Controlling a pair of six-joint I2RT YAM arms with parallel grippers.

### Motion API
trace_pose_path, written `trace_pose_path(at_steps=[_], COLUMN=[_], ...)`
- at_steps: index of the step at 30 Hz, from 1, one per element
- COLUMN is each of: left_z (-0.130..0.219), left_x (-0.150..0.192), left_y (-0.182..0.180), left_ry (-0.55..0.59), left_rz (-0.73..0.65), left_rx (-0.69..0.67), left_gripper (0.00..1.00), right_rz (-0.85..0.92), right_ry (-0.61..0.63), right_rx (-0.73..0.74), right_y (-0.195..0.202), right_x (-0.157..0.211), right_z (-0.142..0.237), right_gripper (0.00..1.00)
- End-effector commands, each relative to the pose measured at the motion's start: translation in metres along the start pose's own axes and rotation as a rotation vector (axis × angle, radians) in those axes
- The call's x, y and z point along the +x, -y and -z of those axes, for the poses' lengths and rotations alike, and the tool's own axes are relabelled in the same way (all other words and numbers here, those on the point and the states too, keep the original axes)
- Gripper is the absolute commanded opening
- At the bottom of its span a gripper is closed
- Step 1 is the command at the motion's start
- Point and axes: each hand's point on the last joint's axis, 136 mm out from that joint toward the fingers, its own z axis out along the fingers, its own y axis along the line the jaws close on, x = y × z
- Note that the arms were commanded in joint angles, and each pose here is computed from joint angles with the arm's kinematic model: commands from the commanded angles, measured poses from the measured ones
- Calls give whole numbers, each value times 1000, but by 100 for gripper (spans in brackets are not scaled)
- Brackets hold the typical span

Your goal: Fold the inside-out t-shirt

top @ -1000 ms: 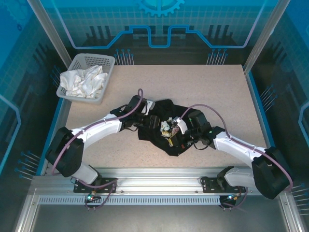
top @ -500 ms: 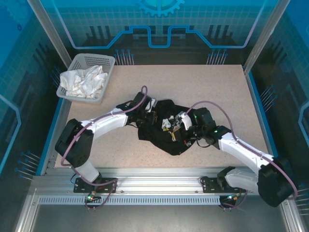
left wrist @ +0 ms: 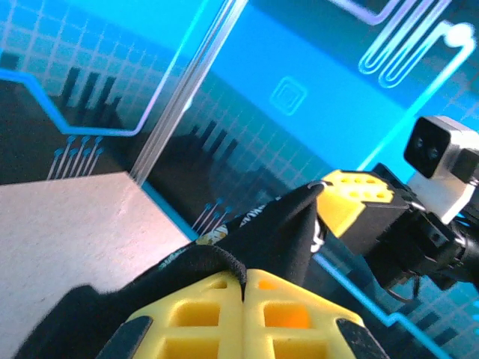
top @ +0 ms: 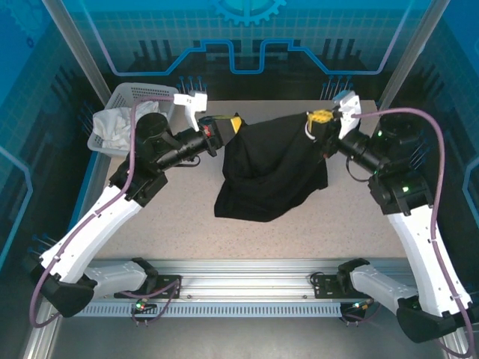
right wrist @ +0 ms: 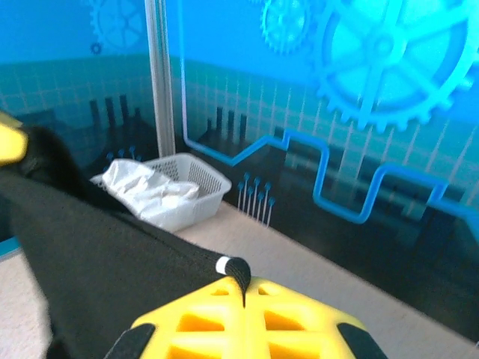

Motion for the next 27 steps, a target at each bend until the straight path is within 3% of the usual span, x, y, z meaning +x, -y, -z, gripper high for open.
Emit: trace_pose_path(at_steps=[1,3,6,8,10,14,20,24,27], left_z=[-5,-10,-19,-23,-26,-29,-23,-21,-21], left_x=[-7,-1,17,30,43,70,96,104,104], left_y=[-2,-23,-64,-89,-105,-122,-134,-136,-136], left_ry=[31,42,35,19,-4,-59,-92,-104,-106], left_rz=[31,43,48,45,52,95,135,144,146], left_rx=[-4,-76,-214,-304,-349,-370,-381,-382,-378], left_gripper=[0,0,0,0,0,0,0,0,0], right_rz=[73,44,-53,-145,-213,-250,-365,-368,-406], right_ry=[-48,-77,-194,-329,-477,-566,-634,-681,-664], right_rx=[48,24,-1,68,98,62,-52,59,105], right_y=[21,29,41,59,64,27,-62,-54,-39], right_x=[-1,10,55,93,133,183,251,288,297], right_z=[-20,-48,-99,-127,-139,-128,-92,-83,-88], right_gripper=[0,0,1,9,24,44,54,57,58])
